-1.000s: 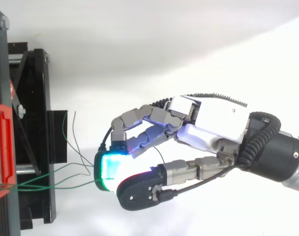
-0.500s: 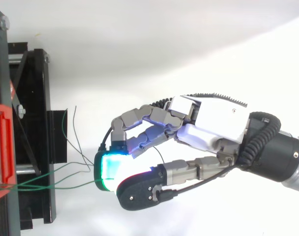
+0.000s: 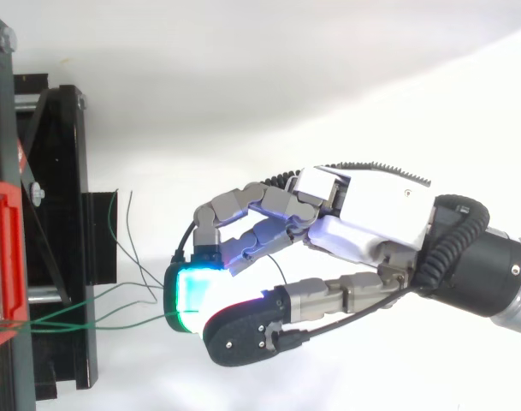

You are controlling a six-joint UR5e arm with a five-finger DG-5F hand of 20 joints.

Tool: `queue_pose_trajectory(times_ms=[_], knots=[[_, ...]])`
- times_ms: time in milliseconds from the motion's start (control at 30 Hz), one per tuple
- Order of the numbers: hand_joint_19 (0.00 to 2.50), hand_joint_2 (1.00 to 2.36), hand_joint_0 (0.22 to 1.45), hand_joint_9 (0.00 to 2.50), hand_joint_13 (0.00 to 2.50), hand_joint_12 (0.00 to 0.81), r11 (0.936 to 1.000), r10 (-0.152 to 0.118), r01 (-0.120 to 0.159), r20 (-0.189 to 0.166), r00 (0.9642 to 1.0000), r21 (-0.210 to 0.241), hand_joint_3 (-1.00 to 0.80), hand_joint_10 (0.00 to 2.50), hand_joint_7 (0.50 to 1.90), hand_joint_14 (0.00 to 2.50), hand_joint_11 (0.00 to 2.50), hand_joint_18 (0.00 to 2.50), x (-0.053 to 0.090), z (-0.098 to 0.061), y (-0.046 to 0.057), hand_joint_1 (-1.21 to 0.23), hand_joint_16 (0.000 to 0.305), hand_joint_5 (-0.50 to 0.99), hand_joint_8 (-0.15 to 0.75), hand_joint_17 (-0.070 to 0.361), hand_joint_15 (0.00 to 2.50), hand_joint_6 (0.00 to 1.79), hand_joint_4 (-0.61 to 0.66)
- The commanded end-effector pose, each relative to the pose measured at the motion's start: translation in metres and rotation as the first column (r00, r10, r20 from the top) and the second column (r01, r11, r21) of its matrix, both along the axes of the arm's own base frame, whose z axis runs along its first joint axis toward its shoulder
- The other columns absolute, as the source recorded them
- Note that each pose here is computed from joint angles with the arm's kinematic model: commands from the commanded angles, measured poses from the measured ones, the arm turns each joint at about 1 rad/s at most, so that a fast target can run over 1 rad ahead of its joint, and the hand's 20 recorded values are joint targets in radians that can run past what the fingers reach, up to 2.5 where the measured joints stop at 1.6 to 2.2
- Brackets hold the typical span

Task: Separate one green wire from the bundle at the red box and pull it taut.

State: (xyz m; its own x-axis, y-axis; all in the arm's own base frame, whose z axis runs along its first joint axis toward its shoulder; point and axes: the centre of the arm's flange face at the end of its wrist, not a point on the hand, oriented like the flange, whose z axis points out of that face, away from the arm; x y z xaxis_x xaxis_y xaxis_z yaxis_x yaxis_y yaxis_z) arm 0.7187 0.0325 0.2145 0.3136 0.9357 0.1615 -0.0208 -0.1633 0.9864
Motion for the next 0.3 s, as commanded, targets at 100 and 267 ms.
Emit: queue_pose_trajectory(times_ms=[100,267], knots=[[0.30,1.03,0.62,0.80,0.70,0.363,1.0000,0.000,0.000,0.000,1.0000,0.000,-0.06,0.01,1.20,0.01,0.46,0.73,-0.0001,-0.0001,0.0002,-0.77,0.050,-0.16,0.310,0.111,0.24,0.89,-0.09],[0.30,1.03,0.62,0.80,0.69,0.362,1.0000,0.000,0.000,0.000,1.0000,0.000,-0.06,0.01,1.20,0.01,0.46,0.73,-0.0001,-0.0001,0.0002,-0.78,0.050,-0.16,0.308,0.112,0.24,0.89,-0.09]])
